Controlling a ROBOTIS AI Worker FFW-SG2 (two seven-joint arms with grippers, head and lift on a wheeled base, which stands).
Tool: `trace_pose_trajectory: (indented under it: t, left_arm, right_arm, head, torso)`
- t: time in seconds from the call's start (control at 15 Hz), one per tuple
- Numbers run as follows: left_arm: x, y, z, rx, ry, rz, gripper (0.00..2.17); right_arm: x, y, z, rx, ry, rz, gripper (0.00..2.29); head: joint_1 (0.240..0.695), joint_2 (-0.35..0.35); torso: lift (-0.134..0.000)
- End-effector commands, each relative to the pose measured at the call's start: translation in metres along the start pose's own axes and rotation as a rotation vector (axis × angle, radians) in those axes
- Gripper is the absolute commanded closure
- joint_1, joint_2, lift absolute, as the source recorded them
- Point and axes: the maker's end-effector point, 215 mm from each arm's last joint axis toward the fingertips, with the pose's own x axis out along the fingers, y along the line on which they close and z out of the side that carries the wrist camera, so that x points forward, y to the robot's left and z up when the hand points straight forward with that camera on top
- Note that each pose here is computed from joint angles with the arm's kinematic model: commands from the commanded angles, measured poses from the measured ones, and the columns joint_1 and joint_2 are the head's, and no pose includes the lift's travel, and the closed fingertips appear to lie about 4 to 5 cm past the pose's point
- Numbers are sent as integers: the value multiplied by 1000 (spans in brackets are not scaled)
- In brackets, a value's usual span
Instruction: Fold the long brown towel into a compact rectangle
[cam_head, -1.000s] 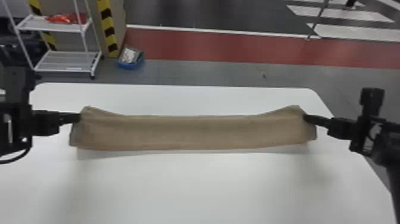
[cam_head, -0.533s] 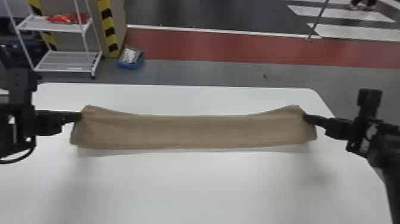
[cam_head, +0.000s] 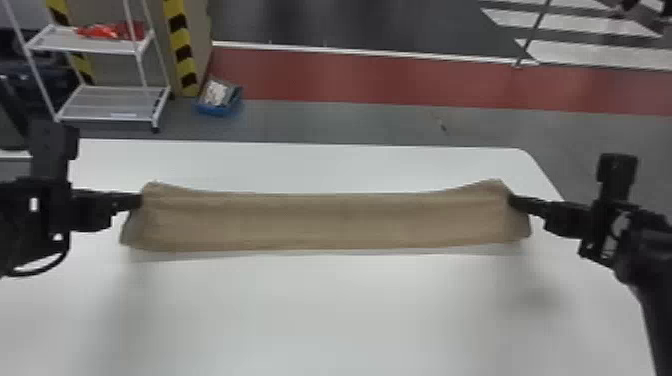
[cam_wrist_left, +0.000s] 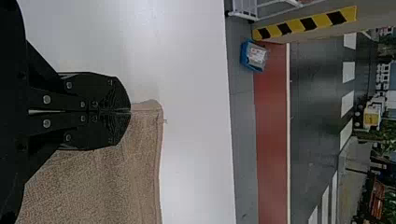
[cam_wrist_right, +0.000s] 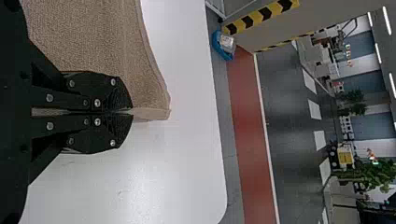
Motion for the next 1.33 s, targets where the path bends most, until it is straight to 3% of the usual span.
trace_pose_trajectory:
  t: [0.0, 0.07, 0.13, 0.2, 0.4, 0.73, 1.27]
  left_arm:
    - [0, -3, -3, 7, 7, -8, 721]
    - [-1, -2, -5, 8, 17, -9, 421]
    - [-2, -3, -4, 10, 13, -11, 178]
    - [-3, -4, -7, 7, 16, -14, 66]
    - [-16, -4, -5, 15, 5, -12, 66]
    - [-48, 8, -30, -15, 20, 3, 66]
    - [-40, -2, -45, -51, 47, -41, 70]
  right_arm:
    - [0, 1, -2, 0, 6, 1, 340]
    - [0, 1, -5, 5, 18, 1, 117]
    - [0, 1, -7, 11, 26, 1, 26]
    - [0, 1, -11, 20, 39, 3, 29]
    - [-10, 2, -11, -1, 37, -6, 49]
    - [-27, 13, -8, -15, 6, 11, 53]
    - [-27, 13, -29, -2, 66, 23, 218]
  head:
    - [695, -134]
    - [695, -135]
    - [695, -136]
    - [695, -136]
    - [695, -136]
    - [695, -128]
    - [695, -119]
  torso:
    - [-123]
    - [-123]
    - [-123]
    - [-123]
    - [-123]
    - [-123]
    - [-123]
